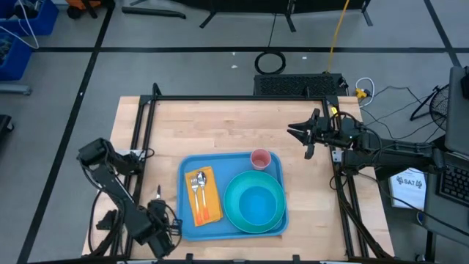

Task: Set up tray
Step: Put the knife on the yellow napkin

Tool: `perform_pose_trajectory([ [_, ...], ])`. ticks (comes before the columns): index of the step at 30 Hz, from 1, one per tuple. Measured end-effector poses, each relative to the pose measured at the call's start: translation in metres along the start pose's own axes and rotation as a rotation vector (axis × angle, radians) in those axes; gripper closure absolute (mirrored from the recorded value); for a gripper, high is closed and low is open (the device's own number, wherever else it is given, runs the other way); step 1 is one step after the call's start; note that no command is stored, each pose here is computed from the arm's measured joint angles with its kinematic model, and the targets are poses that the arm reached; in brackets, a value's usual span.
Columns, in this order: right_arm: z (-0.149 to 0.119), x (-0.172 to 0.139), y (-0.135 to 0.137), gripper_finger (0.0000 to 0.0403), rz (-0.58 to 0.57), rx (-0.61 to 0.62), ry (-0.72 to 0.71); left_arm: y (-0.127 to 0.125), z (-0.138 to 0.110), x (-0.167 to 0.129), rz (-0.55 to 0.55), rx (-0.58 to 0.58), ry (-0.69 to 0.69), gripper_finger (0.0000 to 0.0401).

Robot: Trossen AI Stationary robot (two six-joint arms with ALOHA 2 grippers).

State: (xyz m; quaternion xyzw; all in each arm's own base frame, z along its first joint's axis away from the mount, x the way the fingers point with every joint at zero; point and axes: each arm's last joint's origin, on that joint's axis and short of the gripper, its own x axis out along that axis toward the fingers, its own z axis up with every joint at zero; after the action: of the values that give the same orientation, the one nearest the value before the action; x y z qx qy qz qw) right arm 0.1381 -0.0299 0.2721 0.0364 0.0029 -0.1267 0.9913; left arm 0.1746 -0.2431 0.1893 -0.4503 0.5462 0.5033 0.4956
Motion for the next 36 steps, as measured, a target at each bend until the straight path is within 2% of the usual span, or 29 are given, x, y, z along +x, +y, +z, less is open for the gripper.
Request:
perform_pose_trajectory([
  [5,0.000,0.000,0.000,0.0325,0.000,0.020,0.000,0.016,0.011,-0.004,0.106,0.000,-0.070,0.0392],
  [7,0.000,0.000,0.000,0.0325,0.000,0.024,0.000,0.018,0.016,-0.002,0.102,-0.006,-0.072,0.0394],
  [12,0.001,0.000,0.000,0.0325,0.001,0.048,-0.010,0.025,0.032,0.026,0.107,-0.023,-0.028,0.0395],
  [17,0.001,0.000,0.000,0.0325,0.003,0.059,-0.008,0.028,0.039,0.051,0.034,-0.016,0.050,0.0398],
  [24,0.001,0.000,0.000,0.0325,0.004,0.057,-0.007,0.027,0.040,0.050,0.048,-0.023,0.053,0.0398],
  [28,0.001,0.000,0.000,0.0325,0.003,0.050,-0.006,0.021,0.037,0.050,-0.042,0.003,0.057,0.0388],
  [33,0.001,0.000,0.000,0.0325,0.003,0.048,-0.007,0.022,0.038,0.049,-0.030,0.003,0.061,0.0377],
  [36,0.001,0.000,0.000,0.0325,0.003,0.048,-0.006,0.022,0.041,0.043,-0.074,0.010,0.053,0.0375],
])
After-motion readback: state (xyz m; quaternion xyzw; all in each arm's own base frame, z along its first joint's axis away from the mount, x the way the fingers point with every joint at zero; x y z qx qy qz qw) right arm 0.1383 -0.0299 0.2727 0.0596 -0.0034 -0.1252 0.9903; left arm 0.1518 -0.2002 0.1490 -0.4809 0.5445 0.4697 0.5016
